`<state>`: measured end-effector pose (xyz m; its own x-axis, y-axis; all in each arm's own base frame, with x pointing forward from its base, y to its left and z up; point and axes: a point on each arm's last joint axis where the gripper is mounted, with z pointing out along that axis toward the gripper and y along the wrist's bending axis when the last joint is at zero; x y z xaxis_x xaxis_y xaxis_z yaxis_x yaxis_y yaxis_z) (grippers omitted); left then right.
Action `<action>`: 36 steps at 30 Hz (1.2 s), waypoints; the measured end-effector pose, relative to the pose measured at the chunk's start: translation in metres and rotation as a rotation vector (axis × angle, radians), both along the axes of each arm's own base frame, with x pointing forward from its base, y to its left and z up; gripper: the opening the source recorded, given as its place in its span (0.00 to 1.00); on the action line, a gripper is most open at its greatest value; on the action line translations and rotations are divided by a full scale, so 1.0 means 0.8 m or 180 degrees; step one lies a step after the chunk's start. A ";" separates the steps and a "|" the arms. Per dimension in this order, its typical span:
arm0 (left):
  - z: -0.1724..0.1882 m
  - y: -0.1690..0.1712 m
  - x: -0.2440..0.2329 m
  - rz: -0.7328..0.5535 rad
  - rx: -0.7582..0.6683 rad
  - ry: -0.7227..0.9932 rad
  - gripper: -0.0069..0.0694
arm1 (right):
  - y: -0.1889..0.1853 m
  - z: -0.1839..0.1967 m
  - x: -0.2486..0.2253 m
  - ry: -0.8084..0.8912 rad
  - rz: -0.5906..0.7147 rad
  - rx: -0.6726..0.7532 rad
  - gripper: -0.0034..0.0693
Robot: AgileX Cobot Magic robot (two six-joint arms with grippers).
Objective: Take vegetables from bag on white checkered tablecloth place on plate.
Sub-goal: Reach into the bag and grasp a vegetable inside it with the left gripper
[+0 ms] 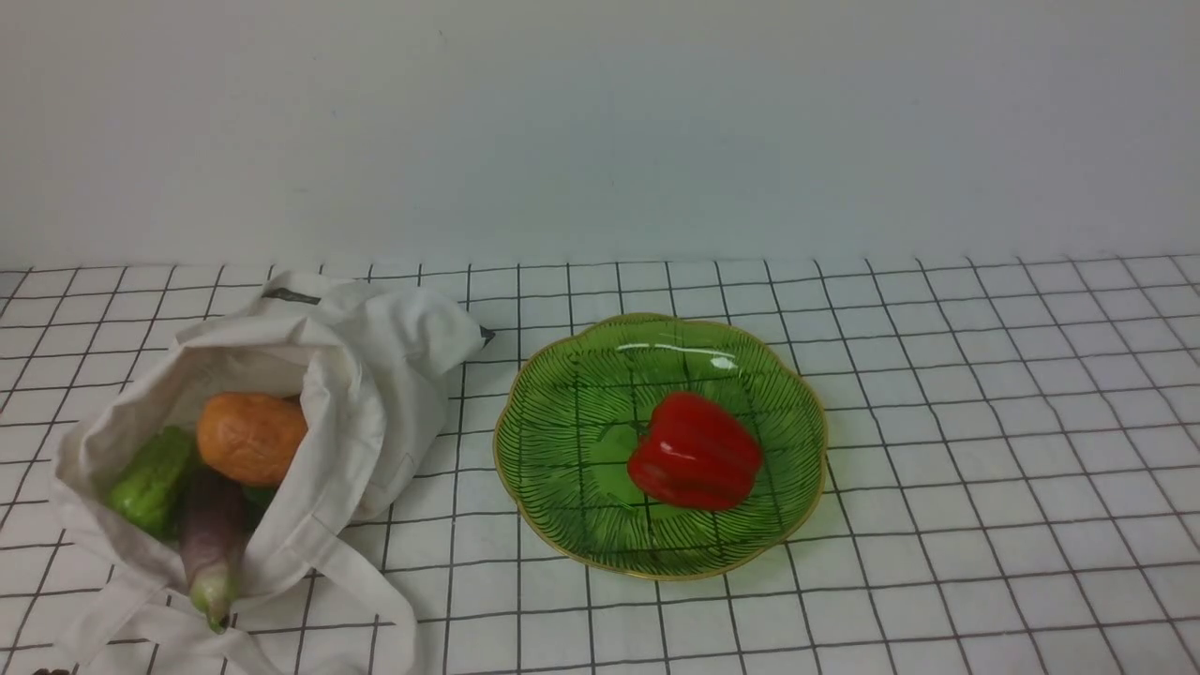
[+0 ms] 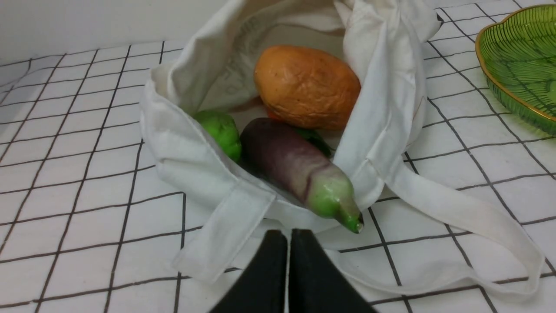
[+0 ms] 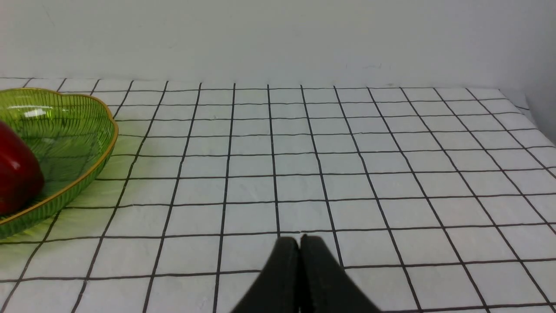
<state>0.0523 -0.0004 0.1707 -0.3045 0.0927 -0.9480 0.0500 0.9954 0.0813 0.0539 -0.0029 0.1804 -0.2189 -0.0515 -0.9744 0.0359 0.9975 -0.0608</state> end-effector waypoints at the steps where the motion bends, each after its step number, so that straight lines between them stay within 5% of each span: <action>1: 0.000 0.000 0.000 0.0000 0.0000 0.0000 0.08 | 0.000 0.000 0.000 0.0000 0.0000 0.0000 0.03; 13: 0.004 0.001 0.001 -0.0010 0.0124 -0.0132 0.08 | 0.000 0.000 0.000 0.0000 0.0000 0.0000 0.03; 17: 0.011 -0.001 0.003 -0.0006 -0.0092 -0.0356 0.08 | 0.000 0.000 0.000 0.0000 0.0000 0.0000 0.03; 22: 0.033 -0.004 0.006 0.0056 -0.0992 -0.0924 0.08 | 0.000 0.000 0.000 0.0000 0.0000 0.0000 0.03; 36: 0.082 0.001 -0.003 0.0001 -0.1672 -0.2042 0.08 | 0.000 0.000 0.000 0.0000 0.0000 0.0000 0.03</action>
<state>0.0501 0.0006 0.2364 0.3102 -0.4105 -0.8575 0.1520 0.9118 -0.3815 0.0539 -0.0029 0.1804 -0.2189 -0.0515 -0.9744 0.0359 0.9975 -0.0608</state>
